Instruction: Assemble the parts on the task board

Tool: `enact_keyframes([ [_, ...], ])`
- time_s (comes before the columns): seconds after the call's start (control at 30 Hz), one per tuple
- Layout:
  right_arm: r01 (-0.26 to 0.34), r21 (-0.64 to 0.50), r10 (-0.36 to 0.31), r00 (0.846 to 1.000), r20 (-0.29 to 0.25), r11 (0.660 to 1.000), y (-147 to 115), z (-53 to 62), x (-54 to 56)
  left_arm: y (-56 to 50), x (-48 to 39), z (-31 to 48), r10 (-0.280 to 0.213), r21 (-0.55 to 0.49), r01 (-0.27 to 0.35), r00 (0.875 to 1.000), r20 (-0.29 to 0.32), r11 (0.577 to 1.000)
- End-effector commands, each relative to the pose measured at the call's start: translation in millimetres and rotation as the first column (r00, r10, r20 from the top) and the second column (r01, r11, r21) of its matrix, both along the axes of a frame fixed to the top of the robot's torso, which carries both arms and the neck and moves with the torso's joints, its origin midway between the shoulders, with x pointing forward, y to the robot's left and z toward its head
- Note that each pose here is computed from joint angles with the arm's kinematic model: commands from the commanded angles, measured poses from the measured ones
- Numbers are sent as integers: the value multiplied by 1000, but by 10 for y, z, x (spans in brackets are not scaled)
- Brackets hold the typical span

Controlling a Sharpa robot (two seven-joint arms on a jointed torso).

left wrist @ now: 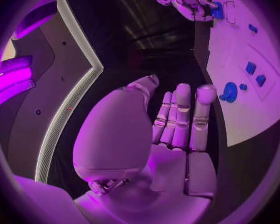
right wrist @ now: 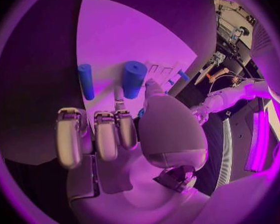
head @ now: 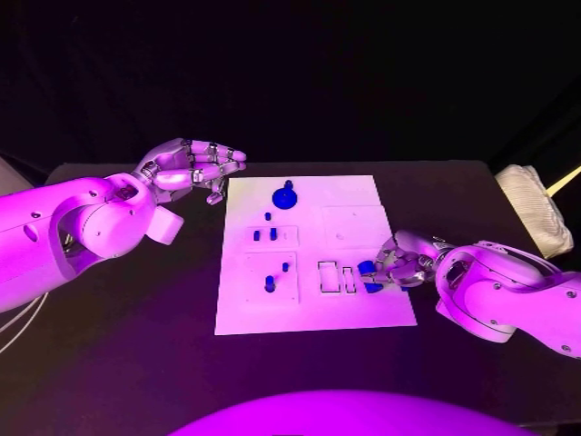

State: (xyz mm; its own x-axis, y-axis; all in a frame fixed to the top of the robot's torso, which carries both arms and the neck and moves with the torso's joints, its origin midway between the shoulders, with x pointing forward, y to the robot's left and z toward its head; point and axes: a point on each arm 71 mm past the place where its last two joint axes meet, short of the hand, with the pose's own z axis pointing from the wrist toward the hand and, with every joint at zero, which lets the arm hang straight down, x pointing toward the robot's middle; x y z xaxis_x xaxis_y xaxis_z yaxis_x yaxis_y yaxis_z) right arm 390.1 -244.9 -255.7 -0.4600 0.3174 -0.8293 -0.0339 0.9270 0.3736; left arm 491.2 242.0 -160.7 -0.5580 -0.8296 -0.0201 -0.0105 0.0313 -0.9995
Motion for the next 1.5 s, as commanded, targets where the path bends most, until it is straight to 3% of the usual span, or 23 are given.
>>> enact_keyframes([
  [0.03, -14, -25, 14, 1000, 3, 1000, 5, -18, 12, -13, -9, 8, -9, -12, 9, 1000, 0, 1000],
  [0.5, -61, -90, 60, 998, -10, 994, 31, -94, 25, 0, -12, 8, -6, -10, 6, 1000, -2, 1000],
  [0.9, 1, 9, -2, 1000, 22, 1000, 80, -44, 2, 0, -12, 5, -7, -9, 7, 1000, -5, 1000],
  [1.07, 33, 73, -37, 998, 56, 997, 88, 36, -10, 2, -9, 4, -7, -8, 7, 1000, -6, 1000],
  [1.3, 42, 132, -55, 993, 102, 990, 107, 274, 40, 2, -5, 1, -7, -7, 7, 1000, -7, 1000],
  [1.5, 23, 132, -36, 995, 97, 991, 159, 435, 76, 3, -3, -2, -8, -6, 8, 1000, -9, 1000],
])
